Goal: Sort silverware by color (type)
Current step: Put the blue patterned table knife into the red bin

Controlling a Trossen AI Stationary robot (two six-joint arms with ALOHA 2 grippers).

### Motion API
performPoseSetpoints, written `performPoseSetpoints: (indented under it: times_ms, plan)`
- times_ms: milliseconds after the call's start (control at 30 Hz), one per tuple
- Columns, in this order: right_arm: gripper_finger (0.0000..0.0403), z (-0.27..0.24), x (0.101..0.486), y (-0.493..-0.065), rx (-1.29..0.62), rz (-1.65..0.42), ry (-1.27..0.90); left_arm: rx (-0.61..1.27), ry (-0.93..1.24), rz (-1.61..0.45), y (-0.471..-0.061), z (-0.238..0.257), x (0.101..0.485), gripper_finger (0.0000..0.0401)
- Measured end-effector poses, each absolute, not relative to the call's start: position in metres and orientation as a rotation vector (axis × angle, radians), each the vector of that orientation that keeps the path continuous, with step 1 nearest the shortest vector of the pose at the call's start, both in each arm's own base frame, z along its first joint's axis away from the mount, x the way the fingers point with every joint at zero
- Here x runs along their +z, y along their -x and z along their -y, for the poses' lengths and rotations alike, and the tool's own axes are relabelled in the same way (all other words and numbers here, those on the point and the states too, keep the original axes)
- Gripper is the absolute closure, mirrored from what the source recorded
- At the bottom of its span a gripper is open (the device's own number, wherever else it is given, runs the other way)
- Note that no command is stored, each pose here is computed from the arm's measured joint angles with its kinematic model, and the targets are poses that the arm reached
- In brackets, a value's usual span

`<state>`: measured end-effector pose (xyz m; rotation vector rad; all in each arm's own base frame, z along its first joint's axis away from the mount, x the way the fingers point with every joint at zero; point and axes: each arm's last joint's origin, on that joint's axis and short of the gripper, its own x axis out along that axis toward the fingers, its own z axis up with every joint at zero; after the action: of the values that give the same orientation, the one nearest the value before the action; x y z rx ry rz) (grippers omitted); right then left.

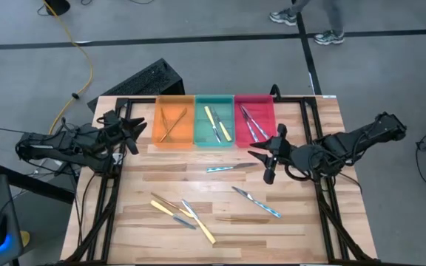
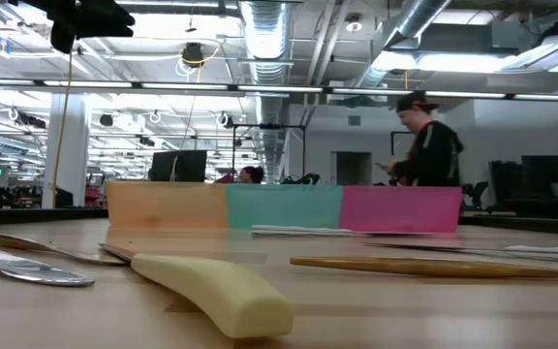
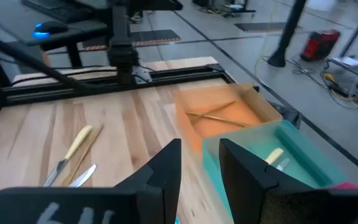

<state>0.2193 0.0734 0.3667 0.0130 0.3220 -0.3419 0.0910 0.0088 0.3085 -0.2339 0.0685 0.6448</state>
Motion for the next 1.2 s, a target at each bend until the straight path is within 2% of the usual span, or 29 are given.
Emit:
performPoseSetpoints:
  times_ms: [400,767,933,1100,1200]
  plan:
    - [0.0271,-0.078,0.365,-0.230,-0.289,-0.315,0.026,0.487,0.319,-0.093,-0.094,-0.005,0.307,0.0301]
    - [0.0271,-0.107,0.309,-0.287,-0.269,-0.444,0.073,0.457,0.322,-0.165,-0.109,-0.002,0.301,0.0301]
    - [0.0271,-0.123,0.285,-0.310,-0.138,-0.468,0.065,0.424,0.305,-0.211,-0.125,0.001,0.297,0.0301]
    - [0.0271,-0.127,0.272,-0.315,-0.075,-0.529,0.068,0.348,0.250,-0.182,-0.140,0.008,0.301,0.0301]
    - [0.0271,-0.126,0.275,-0.305,-0.085,-0.572,0.070,0.237,0.193,-0.114,-0.145,0.015,0.310,0.0301]
